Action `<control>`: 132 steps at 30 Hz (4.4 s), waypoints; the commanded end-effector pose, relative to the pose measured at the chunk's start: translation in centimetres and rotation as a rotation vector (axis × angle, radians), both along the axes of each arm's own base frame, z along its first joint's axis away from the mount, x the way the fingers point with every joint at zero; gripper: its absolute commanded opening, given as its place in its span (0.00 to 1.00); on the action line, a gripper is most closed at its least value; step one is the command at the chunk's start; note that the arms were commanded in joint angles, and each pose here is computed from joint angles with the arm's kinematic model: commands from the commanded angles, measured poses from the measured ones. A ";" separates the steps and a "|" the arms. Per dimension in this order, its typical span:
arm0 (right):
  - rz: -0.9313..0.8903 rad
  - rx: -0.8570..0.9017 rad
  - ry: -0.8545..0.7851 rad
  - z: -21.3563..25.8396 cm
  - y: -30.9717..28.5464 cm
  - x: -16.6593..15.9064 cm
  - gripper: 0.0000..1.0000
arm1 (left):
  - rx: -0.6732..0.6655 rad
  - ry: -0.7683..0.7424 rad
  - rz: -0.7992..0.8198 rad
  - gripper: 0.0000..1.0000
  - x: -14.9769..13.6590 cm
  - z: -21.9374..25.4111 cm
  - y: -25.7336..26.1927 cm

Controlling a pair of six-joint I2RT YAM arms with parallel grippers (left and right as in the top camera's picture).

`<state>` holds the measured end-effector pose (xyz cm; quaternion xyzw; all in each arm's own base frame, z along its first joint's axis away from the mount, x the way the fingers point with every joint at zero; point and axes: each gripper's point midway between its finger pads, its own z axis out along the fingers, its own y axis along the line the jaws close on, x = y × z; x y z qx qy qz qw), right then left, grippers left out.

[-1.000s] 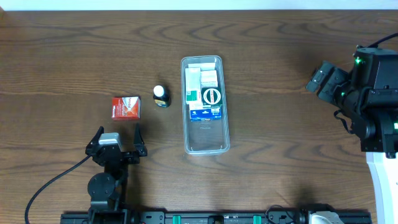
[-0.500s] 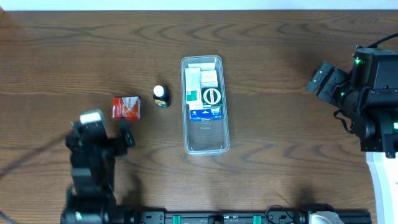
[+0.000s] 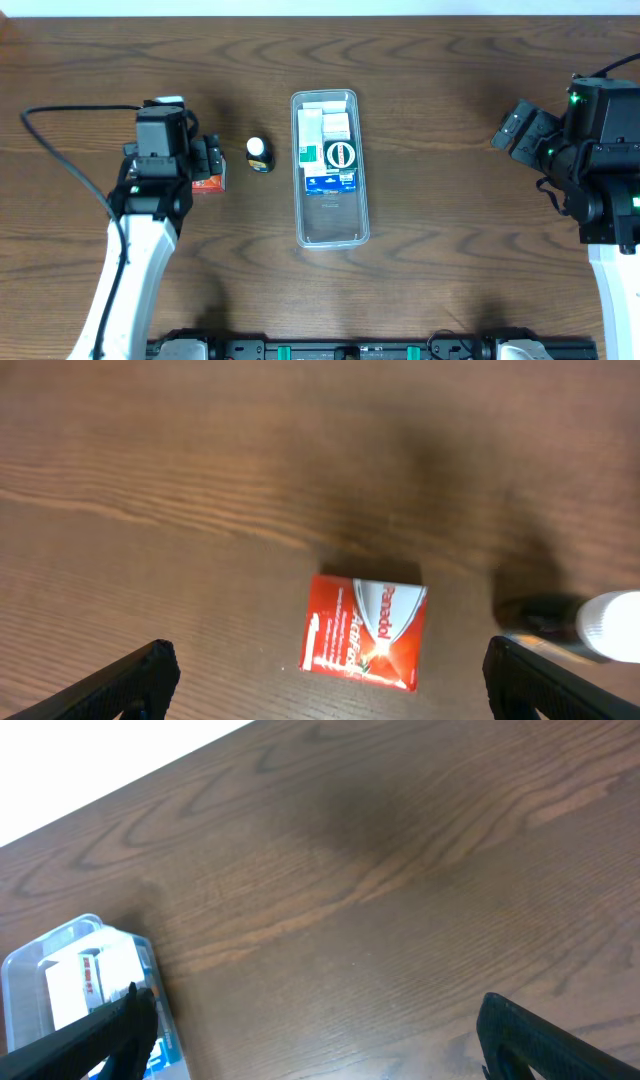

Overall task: Pack container
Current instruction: 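Reach the left gripper down onto the red Panadol box and grasp it, then carry the red box with the left gripper and lower it into the container, then move the left gripper to the white-capped bottle and grasp it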

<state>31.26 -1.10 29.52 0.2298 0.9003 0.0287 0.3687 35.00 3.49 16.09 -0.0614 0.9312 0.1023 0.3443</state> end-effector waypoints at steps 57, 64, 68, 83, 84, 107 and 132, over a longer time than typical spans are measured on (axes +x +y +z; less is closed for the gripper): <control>-0.012 -0.005 -0.001 0.1 -0.4 0.0 0.99 | -0.317 -0.036 -0.168 0.70 -3.1 3.1 -6.9; -0.012 -0.005 -0.001 0.1 -0.4 0.0 0.99 | -0.524 -0.047 -0.296 0.65 -7.0 5.7 -16.9; -0.012 -0.005 -0.001 0.1 -0.4 0.0 0.99 | -0.513 0.015 -0.282 0.65 -8.1 3.8 -20.2; -0.012 -0.005 -0.001 0.1 -0.4 0.0 0.99 | -0.357 0.250 -0.213 0.66 -8.2 -7.5 -25.8; -0.012 -0.005 -0.001 0.1 -0.4 0.0 0.99 | -0.348 0.255 -0.209 0.66 -8.1 -7.9 -25.8; -0.012 -0.005 -0.001 0.1 -0.4 0.0 0.99 | -0.390 0.300 -0.160 0.98 -8.2 -9.9 -26.7; -0.012 -0.005 -0.001 0.1 -0.4 0.0 0.99 | -0.346 -0.186 -0.342 0.98 -2.3 4.8 -21.4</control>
